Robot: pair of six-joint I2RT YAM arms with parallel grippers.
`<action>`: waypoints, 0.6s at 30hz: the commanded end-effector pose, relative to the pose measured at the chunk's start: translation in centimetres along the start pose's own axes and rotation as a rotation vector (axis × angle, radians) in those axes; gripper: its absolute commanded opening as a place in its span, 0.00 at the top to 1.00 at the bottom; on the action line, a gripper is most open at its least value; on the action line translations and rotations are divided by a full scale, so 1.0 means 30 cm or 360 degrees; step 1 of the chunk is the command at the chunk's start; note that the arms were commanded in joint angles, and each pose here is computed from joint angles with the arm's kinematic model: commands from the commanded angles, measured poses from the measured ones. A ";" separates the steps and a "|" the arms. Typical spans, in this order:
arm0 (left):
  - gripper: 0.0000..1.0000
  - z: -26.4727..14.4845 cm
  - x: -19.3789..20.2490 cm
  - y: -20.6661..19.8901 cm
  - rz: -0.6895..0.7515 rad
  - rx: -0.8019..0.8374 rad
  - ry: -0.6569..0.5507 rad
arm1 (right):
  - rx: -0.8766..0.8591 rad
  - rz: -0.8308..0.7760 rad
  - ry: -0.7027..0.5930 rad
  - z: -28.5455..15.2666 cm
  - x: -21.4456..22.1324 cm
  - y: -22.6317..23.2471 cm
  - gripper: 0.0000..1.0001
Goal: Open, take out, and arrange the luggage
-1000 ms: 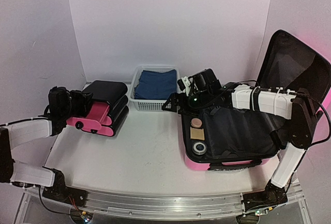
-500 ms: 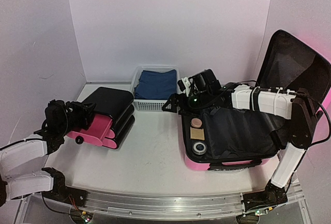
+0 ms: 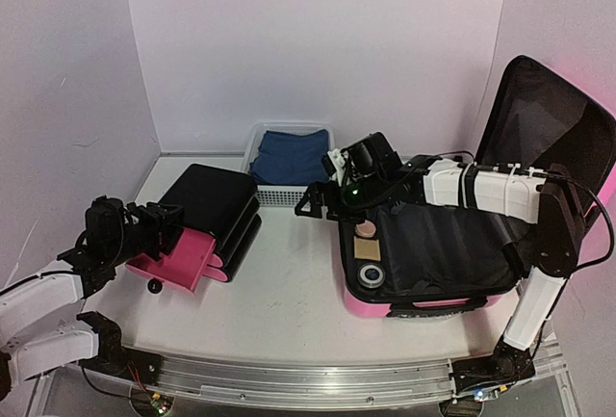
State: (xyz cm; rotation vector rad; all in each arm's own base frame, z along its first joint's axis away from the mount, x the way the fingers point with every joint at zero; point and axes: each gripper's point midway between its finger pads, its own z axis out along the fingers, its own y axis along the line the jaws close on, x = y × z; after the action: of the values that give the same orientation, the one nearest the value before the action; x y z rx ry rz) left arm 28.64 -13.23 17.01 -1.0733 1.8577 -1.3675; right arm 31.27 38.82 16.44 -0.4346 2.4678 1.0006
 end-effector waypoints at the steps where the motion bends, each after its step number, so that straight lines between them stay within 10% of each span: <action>1: 0.42 -0.059 0.020 -0.030 0.0230 -0.0095 0.0043 | -0.0010 -0.0073 -0.0059 0.006 -0.057 0.046 0.02; 13: 0.33 -0.252 0.061 -0.248 0.1052 -0.0206 0.0173 | 0.0013 -0.0240 0.0066 0.092 -0.009 0.117 0.02; 18: 0.31 -0.335 0.013 -0.203 0.1384 -0.0664 0.0264 | -0.0020 -0.0401 0.0108 0.118 0.021 0.195 0.02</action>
State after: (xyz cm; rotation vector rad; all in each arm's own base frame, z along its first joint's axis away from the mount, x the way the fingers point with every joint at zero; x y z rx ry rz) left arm 23.95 -12.08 28.01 -0.4121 2.1322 -0.9246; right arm 29.71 43.26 15.08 -0.6506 2.4855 0.9265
